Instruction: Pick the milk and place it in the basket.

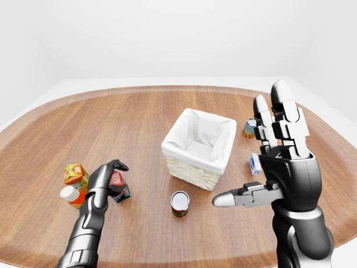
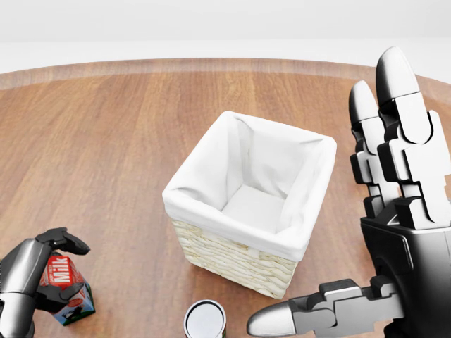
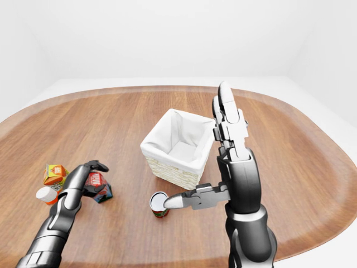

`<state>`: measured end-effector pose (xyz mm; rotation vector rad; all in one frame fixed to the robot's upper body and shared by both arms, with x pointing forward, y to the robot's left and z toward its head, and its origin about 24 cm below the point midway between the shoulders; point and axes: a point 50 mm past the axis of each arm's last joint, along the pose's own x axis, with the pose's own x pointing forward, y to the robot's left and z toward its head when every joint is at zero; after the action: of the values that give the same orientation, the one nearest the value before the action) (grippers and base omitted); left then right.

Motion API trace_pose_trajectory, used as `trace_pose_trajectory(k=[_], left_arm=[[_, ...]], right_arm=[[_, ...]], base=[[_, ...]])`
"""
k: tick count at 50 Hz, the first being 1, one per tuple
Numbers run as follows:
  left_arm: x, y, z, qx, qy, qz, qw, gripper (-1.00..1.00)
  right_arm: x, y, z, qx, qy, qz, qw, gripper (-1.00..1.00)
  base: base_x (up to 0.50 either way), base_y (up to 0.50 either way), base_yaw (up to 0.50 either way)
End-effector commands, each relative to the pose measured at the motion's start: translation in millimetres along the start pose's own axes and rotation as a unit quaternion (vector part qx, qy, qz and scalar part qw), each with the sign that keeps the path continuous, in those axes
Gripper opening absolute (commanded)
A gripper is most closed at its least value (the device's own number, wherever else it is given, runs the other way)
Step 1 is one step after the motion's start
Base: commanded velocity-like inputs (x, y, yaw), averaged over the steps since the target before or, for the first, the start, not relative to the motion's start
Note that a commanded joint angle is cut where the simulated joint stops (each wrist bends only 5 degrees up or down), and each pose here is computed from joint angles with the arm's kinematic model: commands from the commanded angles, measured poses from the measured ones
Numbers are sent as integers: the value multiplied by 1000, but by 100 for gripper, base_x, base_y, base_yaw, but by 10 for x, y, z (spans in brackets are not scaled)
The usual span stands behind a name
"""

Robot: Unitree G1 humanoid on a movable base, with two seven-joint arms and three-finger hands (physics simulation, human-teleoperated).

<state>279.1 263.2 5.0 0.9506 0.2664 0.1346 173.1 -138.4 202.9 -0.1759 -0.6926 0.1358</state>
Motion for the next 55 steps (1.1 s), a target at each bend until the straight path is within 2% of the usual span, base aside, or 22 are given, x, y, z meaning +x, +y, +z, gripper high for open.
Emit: trace_pose_trajectory(k=[1,12,15,17,23,24,28,33,38,43,55], left_arm=[[-106,-292,-166,9,32,-78,996,-100],[-133,-309,-196,17,35,-84,996,-100],[-124,-261,-155,1,27,-80,996,-100],[-105,-197,-100,-24,18,-70,997,-100],[-64,49,81,-93,-21,-20,995,-100],[-56,133,135,-114,-33,0,993,-100],[-51,227,182,-136,-45,21,989,-100],[-73,262,196,-130,-53,24,990,-100],[-111,331,226,-104,-67,24,992,-100],[-113,409,248,-102,-75,31,992,-100],[-143,425,271,-94,-81,35,992,-100]], right_arm=[[-2,-12,21,1,-5,-3,1000,100],[-4,-9,9,2,-2,-3,1000,100],[3,-5,34,1,-8,-1,1000,100],[8,-3,35,1,-9,-1,1000,100],[4,7,7,3,-2,-1,1000,100],[0,10,5,4,-1,0,1000,100],[-11,7,-26,5,8,-1,1000,100],[-23,9,-53,6,15,-1,1000,100],[-21,13,-58,6,16,-1,1000,100],[-43,32,-126,10,35,1,999,100],[-33,7,-101,7,27,-2,1000,100]], base=[[0,0,0],[0,0,0],[0,0,0],[0,0,0],[0,0,0],[0,0,0],[0,0,0],[0,0,0],[0,0,0],[0,0,0],[0,0,0]])
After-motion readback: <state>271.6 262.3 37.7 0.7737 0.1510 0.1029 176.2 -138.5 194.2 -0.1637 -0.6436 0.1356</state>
